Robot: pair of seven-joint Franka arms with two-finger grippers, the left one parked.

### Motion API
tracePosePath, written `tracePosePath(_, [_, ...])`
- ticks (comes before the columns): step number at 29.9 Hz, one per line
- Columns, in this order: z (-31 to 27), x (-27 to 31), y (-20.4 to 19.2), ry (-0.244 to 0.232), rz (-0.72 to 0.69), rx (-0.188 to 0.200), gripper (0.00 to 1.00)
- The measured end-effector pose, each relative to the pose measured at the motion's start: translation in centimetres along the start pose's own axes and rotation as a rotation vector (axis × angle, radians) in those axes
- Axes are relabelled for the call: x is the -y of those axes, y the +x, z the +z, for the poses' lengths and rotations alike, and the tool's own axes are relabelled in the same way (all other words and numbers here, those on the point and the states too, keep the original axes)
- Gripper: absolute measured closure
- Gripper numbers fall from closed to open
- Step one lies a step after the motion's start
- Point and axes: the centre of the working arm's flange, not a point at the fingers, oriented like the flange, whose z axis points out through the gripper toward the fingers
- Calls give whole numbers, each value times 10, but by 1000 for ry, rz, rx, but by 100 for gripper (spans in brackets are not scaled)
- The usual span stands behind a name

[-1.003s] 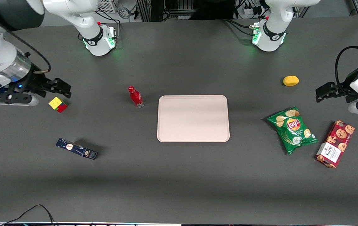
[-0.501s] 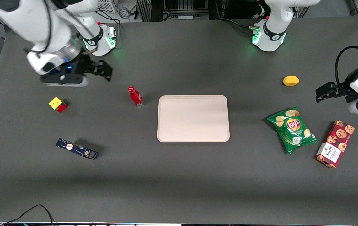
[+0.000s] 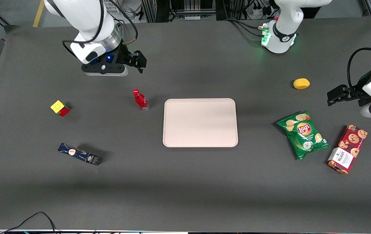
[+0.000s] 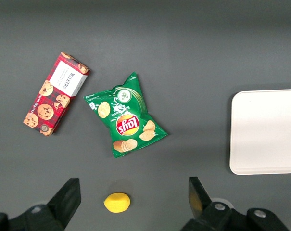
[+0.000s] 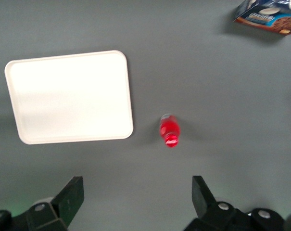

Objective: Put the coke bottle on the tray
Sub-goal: 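Move the right gripper over the red Coca-Cola bottle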

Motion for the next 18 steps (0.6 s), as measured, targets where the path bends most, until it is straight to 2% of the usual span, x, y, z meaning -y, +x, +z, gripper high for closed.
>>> tracePosePath(7, [46, 1, 5, 1, 4, -1, 0])
tracePosePath(18, [108, -8, 5, -20, -67, 1, 0])
